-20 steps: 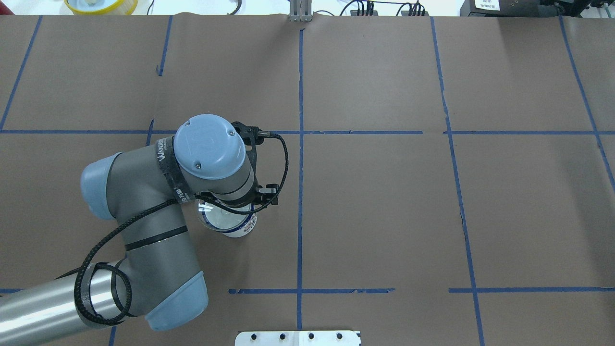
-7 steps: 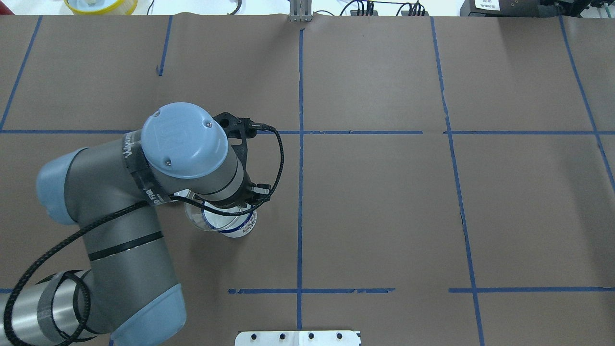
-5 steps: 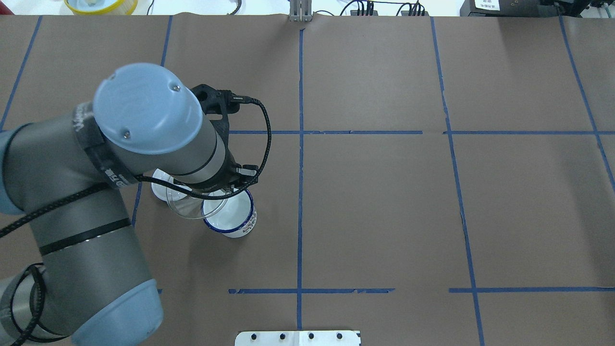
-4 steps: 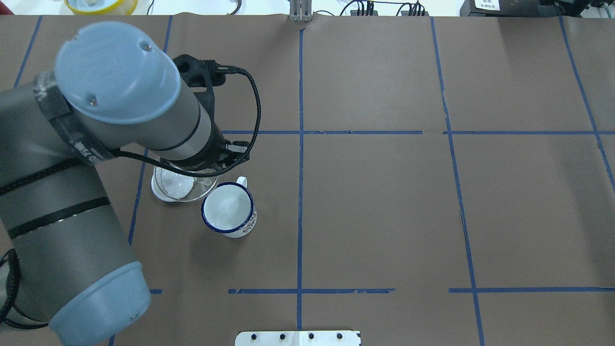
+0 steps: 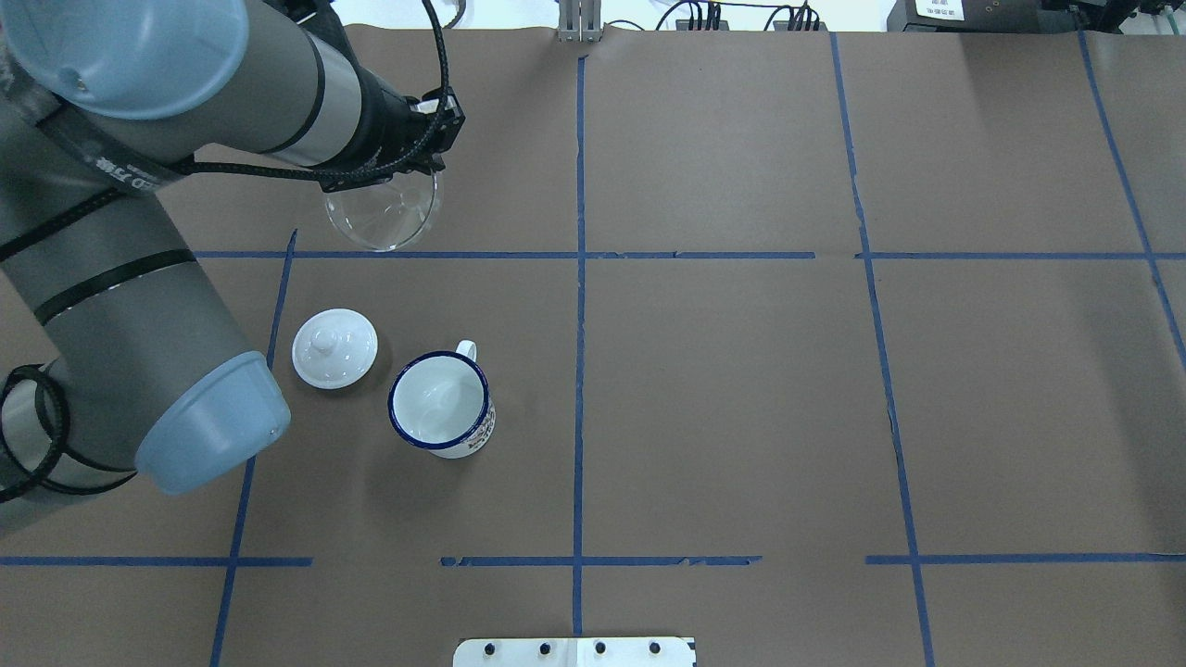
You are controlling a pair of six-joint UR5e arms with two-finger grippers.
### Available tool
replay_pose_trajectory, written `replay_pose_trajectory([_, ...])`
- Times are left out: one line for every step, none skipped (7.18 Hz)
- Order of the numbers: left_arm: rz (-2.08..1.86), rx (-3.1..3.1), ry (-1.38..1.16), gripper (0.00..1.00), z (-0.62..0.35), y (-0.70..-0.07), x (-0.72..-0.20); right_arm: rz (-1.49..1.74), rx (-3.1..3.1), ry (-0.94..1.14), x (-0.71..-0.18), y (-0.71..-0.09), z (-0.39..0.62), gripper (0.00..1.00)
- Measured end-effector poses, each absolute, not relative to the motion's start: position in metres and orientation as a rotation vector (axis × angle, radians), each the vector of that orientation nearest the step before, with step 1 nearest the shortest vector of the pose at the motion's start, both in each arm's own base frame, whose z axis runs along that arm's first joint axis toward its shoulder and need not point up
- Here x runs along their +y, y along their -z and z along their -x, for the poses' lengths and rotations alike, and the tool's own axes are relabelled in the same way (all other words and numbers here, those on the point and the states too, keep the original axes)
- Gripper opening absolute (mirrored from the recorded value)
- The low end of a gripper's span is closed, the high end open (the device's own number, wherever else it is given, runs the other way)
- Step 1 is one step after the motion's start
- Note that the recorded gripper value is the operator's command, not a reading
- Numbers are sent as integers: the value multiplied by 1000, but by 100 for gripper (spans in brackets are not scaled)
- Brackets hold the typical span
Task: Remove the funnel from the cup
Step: 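Lift the glass funnel up out of the mug with the left gripper, then carry the funnel farther from the robot and set it on the table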
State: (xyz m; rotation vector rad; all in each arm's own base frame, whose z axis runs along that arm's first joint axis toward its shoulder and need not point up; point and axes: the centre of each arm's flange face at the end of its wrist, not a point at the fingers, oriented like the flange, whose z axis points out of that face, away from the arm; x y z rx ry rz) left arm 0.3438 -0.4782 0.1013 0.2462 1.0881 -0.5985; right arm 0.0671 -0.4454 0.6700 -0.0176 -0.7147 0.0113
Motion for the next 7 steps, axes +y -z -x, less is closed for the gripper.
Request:
replay_pose_trajectory([-260, 1165, 738, 0, -349, -121, -501, 18, -715, -11, -445, -670, -67, 100])
replay_pose_trajectory([-261, 1226, 866, 0, -360, -143, -523, 18, -715, -11, -445, -670, -67, 100])
replay_pose_trajectory([-255, 1279, 985, 0, -372, -167, -542, 18, -715, -11, -445, -670, -67, 100])
replay_pose_trajectory([-251, 1333, 1093, 0, -382, -194, -558, 18, -715, -11, -445, -670, -67, 100])
replay_pose_trajectory([-254, 1376, 1202, 0, -391, -221, -573, 18, -715, -11, -445, -670, -67, 100])
replay_pose_trajectory([-275, 1403, 1308, 0, -406, -246, -580, 18, -715, -11, -445, -670, -67, 100])
replay_pose_trajectory([-308, 1418, 1402, 0, -429, -271, -579, 18, -715, -11, -445, -670, -67, 100])
